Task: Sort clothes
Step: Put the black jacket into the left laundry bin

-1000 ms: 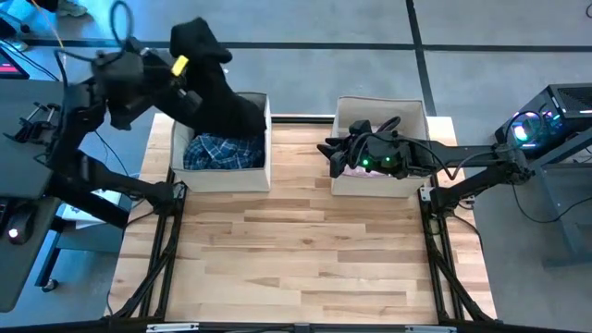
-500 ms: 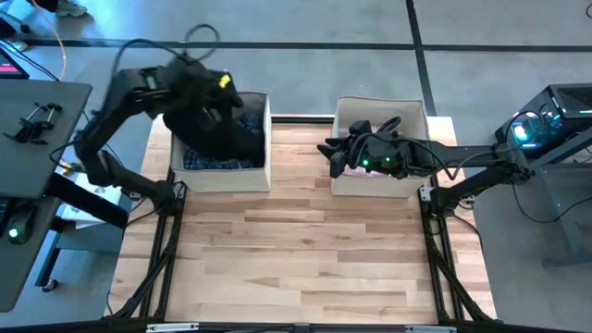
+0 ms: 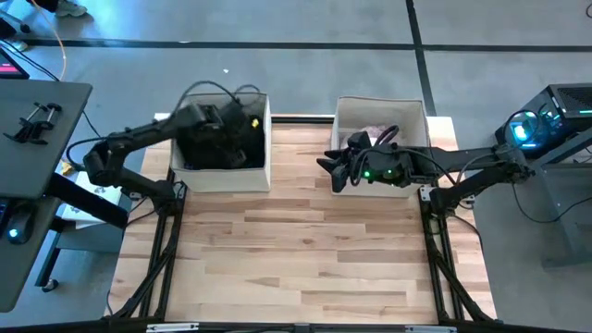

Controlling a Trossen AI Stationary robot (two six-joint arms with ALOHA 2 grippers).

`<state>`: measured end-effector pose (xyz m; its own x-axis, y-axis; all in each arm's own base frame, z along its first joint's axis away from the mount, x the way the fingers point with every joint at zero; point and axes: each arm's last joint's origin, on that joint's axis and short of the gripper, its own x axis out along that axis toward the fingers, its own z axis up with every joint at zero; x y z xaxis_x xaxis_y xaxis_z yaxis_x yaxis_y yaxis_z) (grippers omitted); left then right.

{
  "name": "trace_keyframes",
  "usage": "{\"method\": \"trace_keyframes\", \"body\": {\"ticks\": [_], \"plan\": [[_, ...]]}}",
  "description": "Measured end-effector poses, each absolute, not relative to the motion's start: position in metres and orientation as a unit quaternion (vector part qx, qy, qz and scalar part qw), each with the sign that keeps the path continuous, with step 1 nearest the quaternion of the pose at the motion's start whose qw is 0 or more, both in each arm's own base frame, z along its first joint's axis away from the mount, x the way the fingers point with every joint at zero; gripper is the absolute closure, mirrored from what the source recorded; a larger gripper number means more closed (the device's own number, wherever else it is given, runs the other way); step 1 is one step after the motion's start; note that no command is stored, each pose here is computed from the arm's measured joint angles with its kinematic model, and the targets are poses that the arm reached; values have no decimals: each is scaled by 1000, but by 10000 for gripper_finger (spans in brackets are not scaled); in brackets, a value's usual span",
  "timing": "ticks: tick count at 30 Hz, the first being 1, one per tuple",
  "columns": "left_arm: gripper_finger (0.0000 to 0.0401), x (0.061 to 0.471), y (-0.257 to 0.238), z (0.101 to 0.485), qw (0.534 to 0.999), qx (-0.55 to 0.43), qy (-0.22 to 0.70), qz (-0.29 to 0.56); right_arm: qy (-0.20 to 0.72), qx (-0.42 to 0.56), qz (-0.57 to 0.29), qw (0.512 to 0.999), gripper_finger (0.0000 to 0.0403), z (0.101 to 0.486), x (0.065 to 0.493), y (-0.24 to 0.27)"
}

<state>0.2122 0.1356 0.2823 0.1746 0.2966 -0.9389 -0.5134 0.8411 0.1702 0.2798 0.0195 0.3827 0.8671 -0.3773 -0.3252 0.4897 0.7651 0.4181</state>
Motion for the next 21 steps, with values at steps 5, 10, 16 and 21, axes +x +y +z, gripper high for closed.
{"method": "trace_keyframes", "body": {"ticks": [5, 10, 16, 21], "plan": [[394, 215, 133, 235, 786, -139, 555, 232, 111, 255, -233, 932, 229, 383, 280, 20], [393, 212, 133, 218, 790, -141, 549, 233, 109, 261, -234, 930, 229, 383, 280, 19], [371, 212, 135, 237, 802, -134, 531, 240, 108, 264, -234, 929, 229, 383, 280, 19], [333, 213, 136, 275, 827, -119, 490, 247, 105, 262, -242, 928, 229, 383, 280, 19]]}}
